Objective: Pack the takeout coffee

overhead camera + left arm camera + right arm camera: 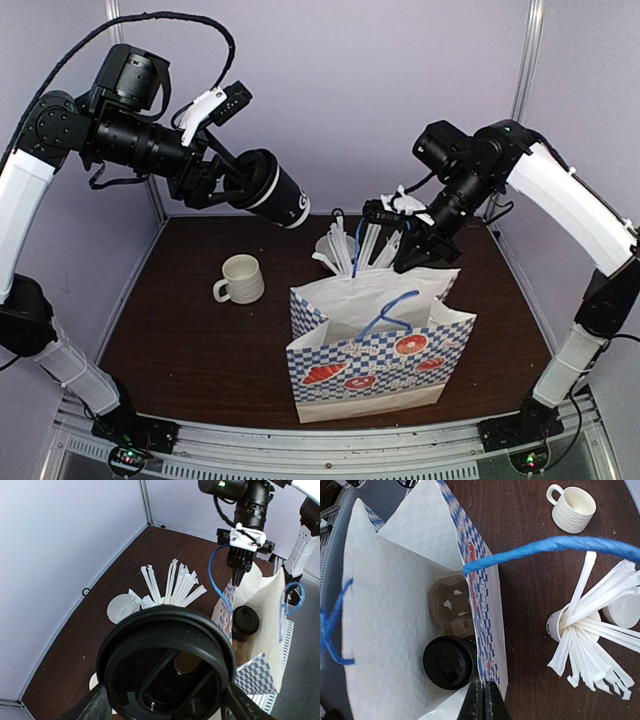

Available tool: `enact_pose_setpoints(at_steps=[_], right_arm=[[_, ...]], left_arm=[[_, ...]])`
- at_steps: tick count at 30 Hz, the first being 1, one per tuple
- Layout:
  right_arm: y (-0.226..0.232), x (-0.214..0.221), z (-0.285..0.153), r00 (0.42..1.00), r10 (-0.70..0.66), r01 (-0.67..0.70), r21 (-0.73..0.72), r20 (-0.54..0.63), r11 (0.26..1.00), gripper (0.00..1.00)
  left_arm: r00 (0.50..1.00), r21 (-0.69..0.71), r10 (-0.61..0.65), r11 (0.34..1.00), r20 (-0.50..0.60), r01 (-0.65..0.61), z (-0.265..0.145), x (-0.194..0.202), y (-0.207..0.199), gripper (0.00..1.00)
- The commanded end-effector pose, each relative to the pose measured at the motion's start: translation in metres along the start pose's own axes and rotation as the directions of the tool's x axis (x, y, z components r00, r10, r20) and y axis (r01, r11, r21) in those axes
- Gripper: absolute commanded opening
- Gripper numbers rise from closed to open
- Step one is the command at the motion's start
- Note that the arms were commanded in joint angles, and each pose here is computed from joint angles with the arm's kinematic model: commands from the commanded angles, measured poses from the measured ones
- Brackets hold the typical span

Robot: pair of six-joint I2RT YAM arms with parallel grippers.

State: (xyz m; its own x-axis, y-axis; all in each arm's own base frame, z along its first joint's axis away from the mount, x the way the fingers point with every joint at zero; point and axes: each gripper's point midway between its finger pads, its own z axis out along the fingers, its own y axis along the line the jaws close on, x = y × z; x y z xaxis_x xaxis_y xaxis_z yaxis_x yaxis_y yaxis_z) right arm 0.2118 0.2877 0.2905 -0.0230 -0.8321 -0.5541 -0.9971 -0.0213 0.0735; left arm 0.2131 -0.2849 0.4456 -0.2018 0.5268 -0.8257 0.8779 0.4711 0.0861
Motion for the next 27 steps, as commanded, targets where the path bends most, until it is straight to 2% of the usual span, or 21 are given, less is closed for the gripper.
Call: enact_pose_setpoints(at_steps=[1,8,15,21,27], right_arm=[[0.009,0.017,-0.037,1.0,-0.021,0.021,0.111,-0.001,0.994,0.0],[0.01,0.049,-0.071,0.999,0.04,-0.041,0.178,0.011,0.983,0.0],[0.013,0.078,-0.081,0.994,0.101,-0.09,0.241,-0.031,0.966,0.0],[0.025,0.083,-0.083,0.992,0.125,-0.122,0.235,0.003,0.964,0.0],[0.04,0.068,-0.087,0.988,0.133,-0.145,0.17,0.079,0.975,0.0]], left_arm=[[0.997,0.012,0.012,1.0,0.07,-0.013,0.004,-0.021,-0.001,0.57],[0.997,-0.001,0.025,1.0,0.071,-0.025,0.018,-0.025,0.004,0.57],[0.991,0.085,0.01,0.996,0.136,-0.022,0.025,-0.045,-0.009,0.56],[0.978,0.234,0.015,0.97,0.207,-0.064,0.022,-0.064,-0.048,0.55],[0.974,0.328,0.077,0.934,0.211,-0.144,0.033,-0.068,-0.1,0.54]])
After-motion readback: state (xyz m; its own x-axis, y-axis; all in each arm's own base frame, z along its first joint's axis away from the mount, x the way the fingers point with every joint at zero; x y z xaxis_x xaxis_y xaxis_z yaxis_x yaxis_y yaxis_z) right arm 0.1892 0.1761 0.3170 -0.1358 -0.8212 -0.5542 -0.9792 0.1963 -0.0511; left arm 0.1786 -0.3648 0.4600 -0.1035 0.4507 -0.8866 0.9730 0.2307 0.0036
